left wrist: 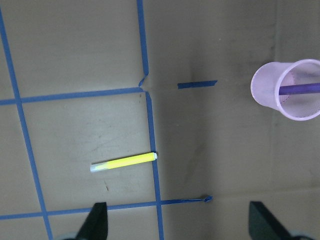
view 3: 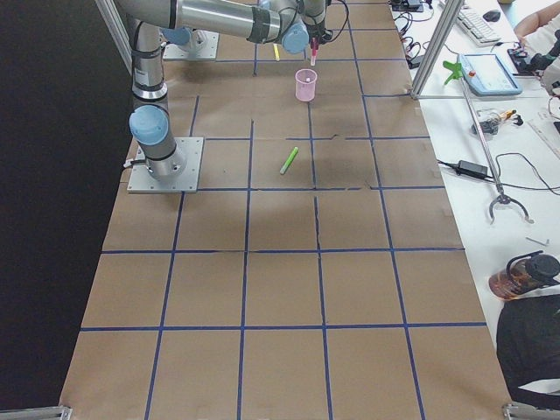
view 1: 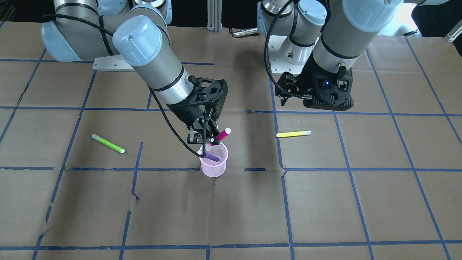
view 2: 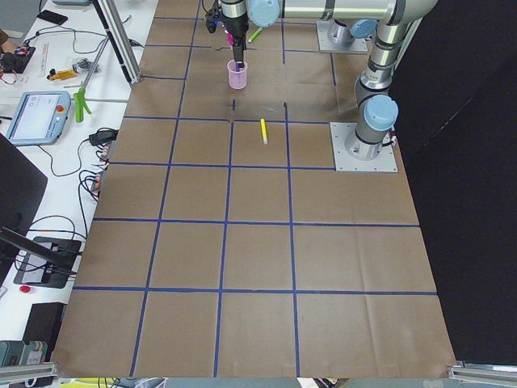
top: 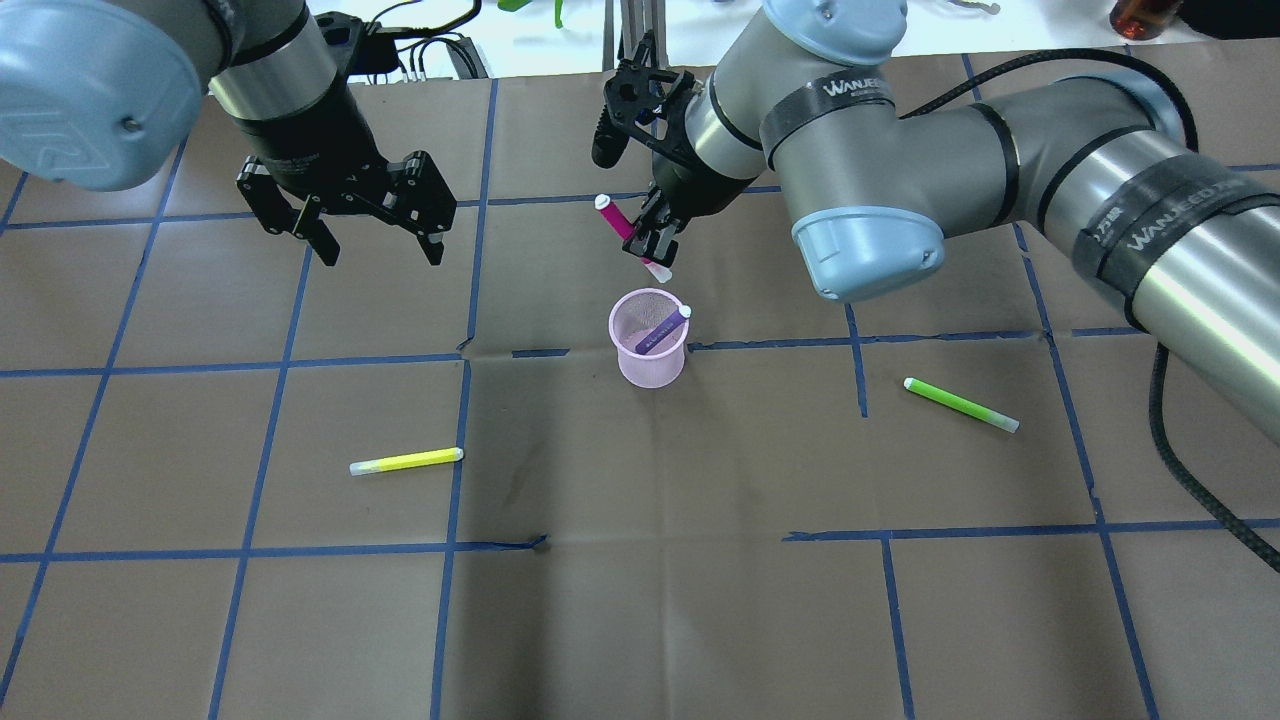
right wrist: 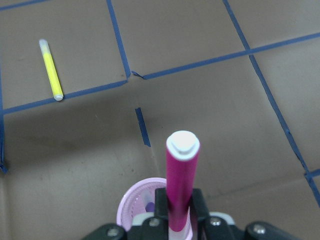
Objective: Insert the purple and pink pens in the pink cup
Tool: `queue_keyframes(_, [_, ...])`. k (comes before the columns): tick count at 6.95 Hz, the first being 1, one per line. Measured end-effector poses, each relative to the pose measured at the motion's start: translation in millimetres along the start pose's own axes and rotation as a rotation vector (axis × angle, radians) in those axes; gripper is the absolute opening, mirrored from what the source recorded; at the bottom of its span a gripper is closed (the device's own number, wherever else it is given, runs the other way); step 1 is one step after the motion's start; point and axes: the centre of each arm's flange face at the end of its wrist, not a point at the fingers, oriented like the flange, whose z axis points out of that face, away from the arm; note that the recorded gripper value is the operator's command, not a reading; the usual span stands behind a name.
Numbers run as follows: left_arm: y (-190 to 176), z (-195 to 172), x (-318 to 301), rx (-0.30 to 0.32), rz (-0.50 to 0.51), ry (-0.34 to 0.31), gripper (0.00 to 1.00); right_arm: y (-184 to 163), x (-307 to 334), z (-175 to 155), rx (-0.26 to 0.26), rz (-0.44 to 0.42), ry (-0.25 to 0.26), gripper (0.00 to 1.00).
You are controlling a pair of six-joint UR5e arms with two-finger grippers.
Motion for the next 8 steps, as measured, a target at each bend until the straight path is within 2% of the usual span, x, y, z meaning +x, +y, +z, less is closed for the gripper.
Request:
queue_keyframes(1, [0.0, -9.7, -2.2, 0.05, 0.034, -0.004, 0.98, 7.3, -10.0, 12.5, 0.047, 0.011, 0.001, 0.05])
queue_keyframes(3, [10.7, -15.9, -8.5, 0.048, 0.001, -0.011, 0.98, 31.3, -24.7, 38.1, 0.097, 0.033, 0.031, 0.05])
queue_keyframes(5, [20.4, -33.3, -9.2, 0.073, -0.028, -0.021, 0.98, 44.3, -24.2, 58.7, 0.097, 0.039, 0.042, 0.07])
queue_keyframes(6, [26.4, -40.8, -10.0, 0.084, -0.048, -0.033, 0.98, 49.8, -21.8, 70.4, 0.09, 0.044, 0.038, 0.12])
queue_keyframes(7, [31.1, -42.4, -10.2, 0.086, -0.059, -0.038, 0.98, 54.5, -21.4, 79.3, 0.083, 0.051, 0.029, 0.61])
queue_keyframes(8, [34.3, -41.2, -10.1, 0.087, -0.064, -0.038, 0.98, 58.0, -23.1, 84.8, 0.079, 0.06, 0.018, 1.0])
